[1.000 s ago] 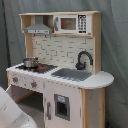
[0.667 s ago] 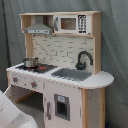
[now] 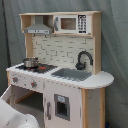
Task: Play with the kitchen
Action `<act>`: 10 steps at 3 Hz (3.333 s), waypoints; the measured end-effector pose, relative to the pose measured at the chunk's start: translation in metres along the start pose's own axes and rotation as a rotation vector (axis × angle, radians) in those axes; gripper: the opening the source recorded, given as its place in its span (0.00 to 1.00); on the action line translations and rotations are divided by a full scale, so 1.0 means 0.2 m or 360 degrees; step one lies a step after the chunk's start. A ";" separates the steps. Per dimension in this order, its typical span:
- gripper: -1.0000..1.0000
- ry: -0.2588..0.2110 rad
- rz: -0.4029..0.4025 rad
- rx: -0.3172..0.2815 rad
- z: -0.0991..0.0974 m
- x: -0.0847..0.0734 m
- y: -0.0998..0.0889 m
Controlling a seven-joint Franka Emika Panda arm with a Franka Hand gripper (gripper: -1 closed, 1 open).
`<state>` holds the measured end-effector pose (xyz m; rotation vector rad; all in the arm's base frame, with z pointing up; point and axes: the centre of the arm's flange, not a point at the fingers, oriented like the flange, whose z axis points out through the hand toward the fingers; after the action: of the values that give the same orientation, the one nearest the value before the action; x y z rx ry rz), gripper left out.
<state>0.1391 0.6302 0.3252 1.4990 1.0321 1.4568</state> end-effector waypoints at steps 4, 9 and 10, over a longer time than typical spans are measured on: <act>1.00 -0.0029 0.0476 0.0054 -0.06 0.11 -0.19; 1.00 -0.0146 0.0914 0.0120 0.07 -0.24 -0.62; 1.00 -0.0209 0.0933 0.0082 0.12 -0.42 -0.68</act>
<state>0.1576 0.6014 0.1669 2.0140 0.5722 1.6955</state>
